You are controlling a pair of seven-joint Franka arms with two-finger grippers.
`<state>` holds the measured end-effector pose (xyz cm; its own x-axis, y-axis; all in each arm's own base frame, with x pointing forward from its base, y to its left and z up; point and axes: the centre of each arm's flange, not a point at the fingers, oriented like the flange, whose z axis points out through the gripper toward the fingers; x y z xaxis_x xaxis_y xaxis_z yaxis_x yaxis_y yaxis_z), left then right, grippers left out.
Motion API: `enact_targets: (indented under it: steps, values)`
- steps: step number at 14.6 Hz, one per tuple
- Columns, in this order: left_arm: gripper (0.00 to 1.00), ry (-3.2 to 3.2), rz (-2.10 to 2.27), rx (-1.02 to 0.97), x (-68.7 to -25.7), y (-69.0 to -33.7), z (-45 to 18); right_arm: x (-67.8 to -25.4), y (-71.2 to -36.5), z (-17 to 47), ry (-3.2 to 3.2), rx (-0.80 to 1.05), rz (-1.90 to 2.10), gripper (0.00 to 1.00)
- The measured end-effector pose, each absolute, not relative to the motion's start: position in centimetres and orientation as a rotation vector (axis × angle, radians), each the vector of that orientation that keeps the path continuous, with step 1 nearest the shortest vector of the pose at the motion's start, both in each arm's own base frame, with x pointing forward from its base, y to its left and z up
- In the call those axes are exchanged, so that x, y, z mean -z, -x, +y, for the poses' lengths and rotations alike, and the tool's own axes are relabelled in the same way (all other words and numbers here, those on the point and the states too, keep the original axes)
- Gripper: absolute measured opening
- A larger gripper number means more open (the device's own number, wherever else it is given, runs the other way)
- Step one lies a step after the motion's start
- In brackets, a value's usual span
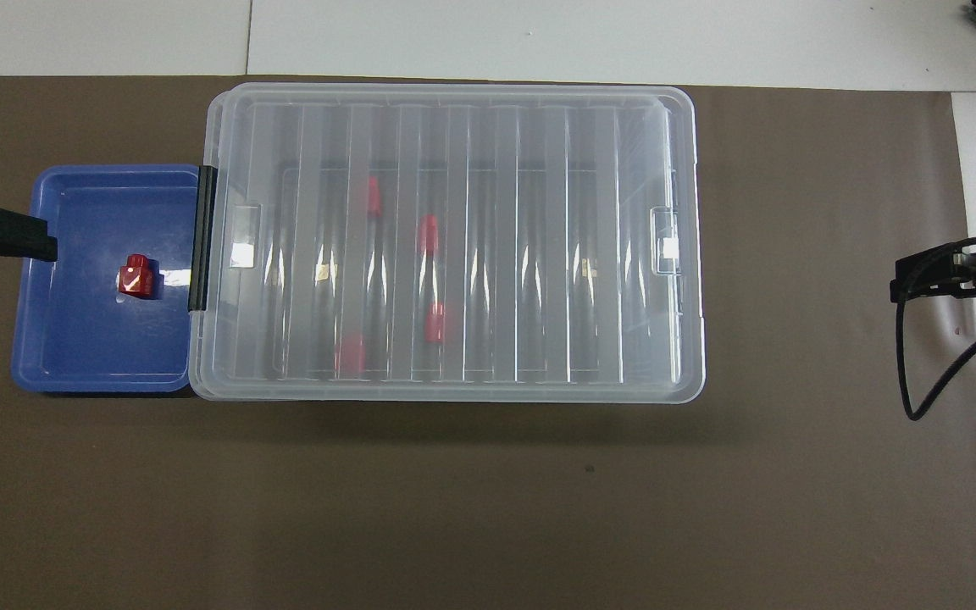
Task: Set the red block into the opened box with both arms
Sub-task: 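Move the right gripper to the edge of the clear lid, then grip the clear lid edge with the right gripper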
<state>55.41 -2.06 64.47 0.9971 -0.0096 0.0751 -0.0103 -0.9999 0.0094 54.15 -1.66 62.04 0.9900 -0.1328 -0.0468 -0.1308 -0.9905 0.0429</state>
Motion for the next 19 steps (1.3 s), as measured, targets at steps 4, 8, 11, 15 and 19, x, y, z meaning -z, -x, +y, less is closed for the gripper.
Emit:
enact_targets:
  steps: [4, 8, 11, 15, 19]
  values:
    - [1.00, -3.130, -0.015, -0.118, -64.5, -55.4, -2.1, -62.0, -54.2, -1.6, -3.093, 0.079, -0.215, 1.00]
    - [1.00, -3.129, -0.012, -0.118, -64.5, -55.4, -2.1, -61.6, -55.1, -1.1, -3.114, -0.033, -0.204, 1.00]
    - [1.00, -3.128, 0.010, -0.117, -64.5, -55.4, -2.1, -58.7, -56.9, 1.3, -3.143, -0.193, -0.148, 1.00]
    - [1.00, -3.127, 0.014, -0.117, -64.5, -55.4, -2.1, -53.8, -59.5, 6.8, -3.165, -0.264, -0.038, 1.00]
    - [1.00, -3.127, 0.015, -0.117, -64.5, -55.4, -2.1, -49.5, -61.5, 10.1, -3.244, -0.273, -0.074, 1.00]
